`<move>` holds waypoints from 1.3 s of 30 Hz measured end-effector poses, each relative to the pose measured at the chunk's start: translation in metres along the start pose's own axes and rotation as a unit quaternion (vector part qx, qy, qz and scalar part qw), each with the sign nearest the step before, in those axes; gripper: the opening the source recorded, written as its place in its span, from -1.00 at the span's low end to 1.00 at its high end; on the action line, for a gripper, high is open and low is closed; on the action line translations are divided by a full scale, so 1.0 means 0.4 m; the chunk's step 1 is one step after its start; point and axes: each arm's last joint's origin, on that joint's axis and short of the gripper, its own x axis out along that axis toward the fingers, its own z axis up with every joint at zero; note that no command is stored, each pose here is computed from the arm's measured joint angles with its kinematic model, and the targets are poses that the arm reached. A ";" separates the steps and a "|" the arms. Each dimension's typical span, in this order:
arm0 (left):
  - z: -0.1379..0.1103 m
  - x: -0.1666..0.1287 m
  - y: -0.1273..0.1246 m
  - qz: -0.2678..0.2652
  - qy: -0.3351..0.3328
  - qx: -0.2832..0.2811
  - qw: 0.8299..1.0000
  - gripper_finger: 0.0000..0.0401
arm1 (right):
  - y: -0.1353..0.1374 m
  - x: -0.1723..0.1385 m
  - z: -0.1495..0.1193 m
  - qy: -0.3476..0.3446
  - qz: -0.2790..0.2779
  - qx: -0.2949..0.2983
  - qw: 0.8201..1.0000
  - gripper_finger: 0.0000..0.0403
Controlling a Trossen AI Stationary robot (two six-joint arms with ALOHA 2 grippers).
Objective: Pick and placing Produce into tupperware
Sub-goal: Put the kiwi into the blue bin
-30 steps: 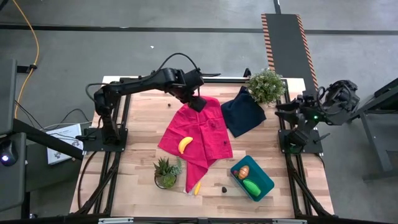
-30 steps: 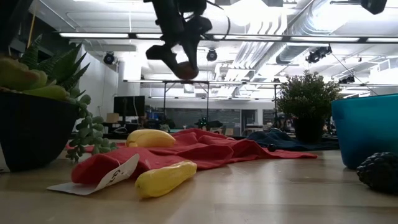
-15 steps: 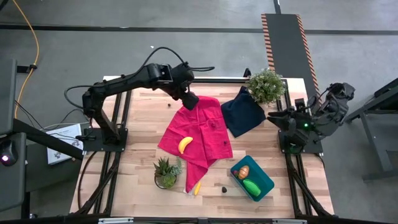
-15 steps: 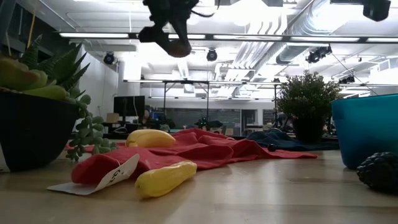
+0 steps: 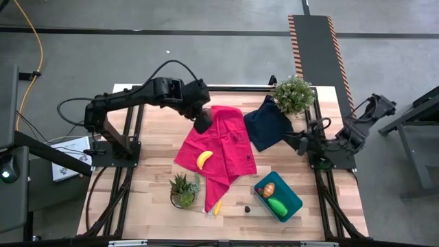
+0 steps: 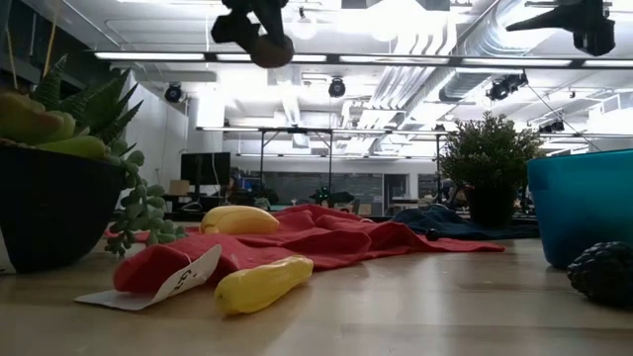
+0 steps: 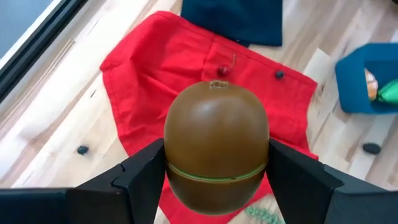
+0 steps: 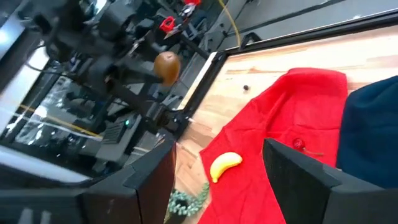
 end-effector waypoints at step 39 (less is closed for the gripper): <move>-0.068 -0.125 -0.131 -0.050 -0.128 0.194 0.971 0.21 | 0.075 0.097 -0.034 0.022 0.039 0.195 0.980 0.15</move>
